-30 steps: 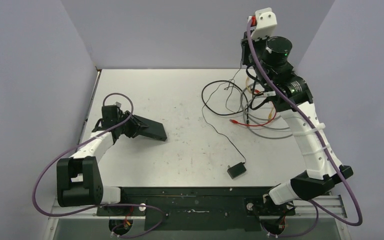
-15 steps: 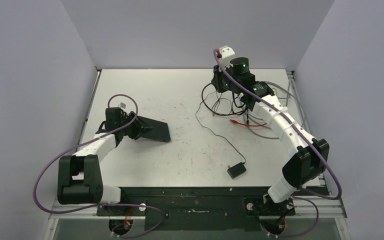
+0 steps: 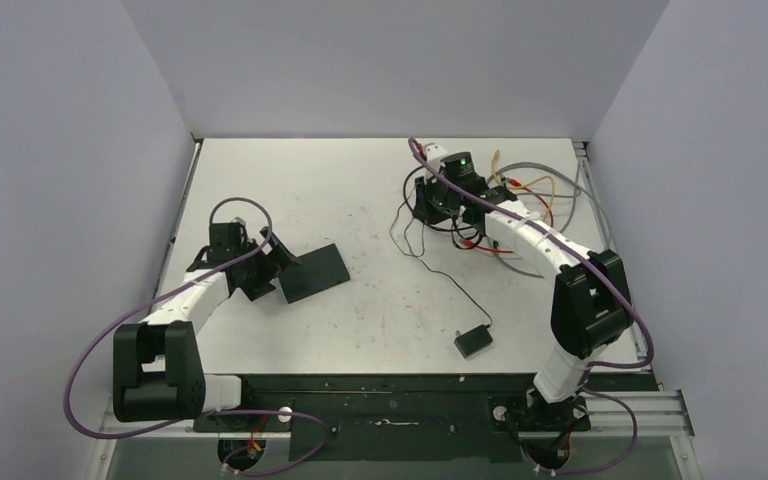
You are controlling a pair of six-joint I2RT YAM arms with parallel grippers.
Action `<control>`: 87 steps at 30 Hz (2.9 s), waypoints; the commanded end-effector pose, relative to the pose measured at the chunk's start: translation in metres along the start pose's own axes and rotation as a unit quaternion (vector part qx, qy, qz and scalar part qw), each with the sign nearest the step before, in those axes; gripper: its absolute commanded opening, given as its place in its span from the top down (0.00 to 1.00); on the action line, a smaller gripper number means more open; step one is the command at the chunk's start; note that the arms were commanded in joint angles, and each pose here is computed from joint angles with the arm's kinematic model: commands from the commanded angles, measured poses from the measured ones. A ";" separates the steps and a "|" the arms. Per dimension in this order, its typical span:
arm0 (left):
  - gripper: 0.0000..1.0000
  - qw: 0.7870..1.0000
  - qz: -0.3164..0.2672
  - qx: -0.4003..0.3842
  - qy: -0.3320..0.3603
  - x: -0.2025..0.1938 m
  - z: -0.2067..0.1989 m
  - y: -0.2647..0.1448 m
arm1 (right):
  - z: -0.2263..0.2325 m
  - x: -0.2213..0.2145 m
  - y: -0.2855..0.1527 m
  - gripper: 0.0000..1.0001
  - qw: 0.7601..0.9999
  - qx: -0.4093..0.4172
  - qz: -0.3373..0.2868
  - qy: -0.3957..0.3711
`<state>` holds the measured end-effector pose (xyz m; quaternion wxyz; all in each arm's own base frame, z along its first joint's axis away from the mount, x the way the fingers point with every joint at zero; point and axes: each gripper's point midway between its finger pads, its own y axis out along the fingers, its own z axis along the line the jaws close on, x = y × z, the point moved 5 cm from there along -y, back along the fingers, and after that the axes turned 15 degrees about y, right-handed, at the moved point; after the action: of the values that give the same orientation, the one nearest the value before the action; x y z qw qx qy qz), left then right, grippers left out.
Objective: Pull the plug from the switch port
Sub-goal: Place the switch port at the center of the board, then reset both arms
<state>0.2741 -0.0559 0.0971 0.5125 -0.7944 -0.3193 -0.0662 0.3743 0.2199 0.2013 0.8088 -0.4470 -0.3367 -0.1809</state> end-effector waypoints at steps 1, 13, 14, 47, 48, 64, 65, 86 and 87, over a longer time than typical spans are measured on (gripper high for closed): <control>0.04 0.999 -0.040 0.018 0.028 0.024 -0.003 -0.018 | -0.005 -0.019 0.009 0.94 1.000 0.015 0.023 0.011; 0.04 0.993 -0.103 0.019 0.058 0.052 -0.016 -0.050 | -0.039 -0.065 0.001 0.39 0.994 -0.079 0.067 0.029; 0.04 0.992 -0.109 0.015 0.060 0.055 -0.019 -0.052 | -0.040 -0.066 -0.003 0.33 0.994 -0.087 0.064 0.030; 0.04 0.883 -0.421 0.201 0.052 0.085 0.044 -0.099 | -0.097 -0.071 -0.103 0.10 0.915 -0.223 -0.326 0.082; 0.04 0.879 -0.426 0.206 0.064 0.083 0.048 -0.096 | -0.102 -0.071 -0.105 0.10 0.910 -0.234 -0.332 0.086; 0.04 0.834 -0.472 0.232 0.165 0.069 0.080 -0.049 | -0.200 -0.123 -0.132 0.10 0.829 -0.426 -0.347 0.104; 0.04 0.833 -0.474 0.233 0.167 0.072 0.080 -0.047 | -0.207 -0.125 -0.131 0.10 0.821 -0.434 -0.352 0.118; 0.04 0.840 -0.430 0.168 0.285 0.070 0.041 0.005 | -0.227 -0.124 -0.088 0.10 0.845 -0.368 -0.377 0.093; 0.04 0.838 -0.432 0.169 0.287 0.070 0.040 0.005 | -0.227 -0.123 -0.088 0.10 0.844 -0.368 -0.379 0.091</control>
<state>0.3123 0.0088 0.0811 0.6483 -0.4485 -0.4441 -0.4258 0.3075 -0.0243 0.0605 0.4887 -0.5682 -0.2841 -0.5980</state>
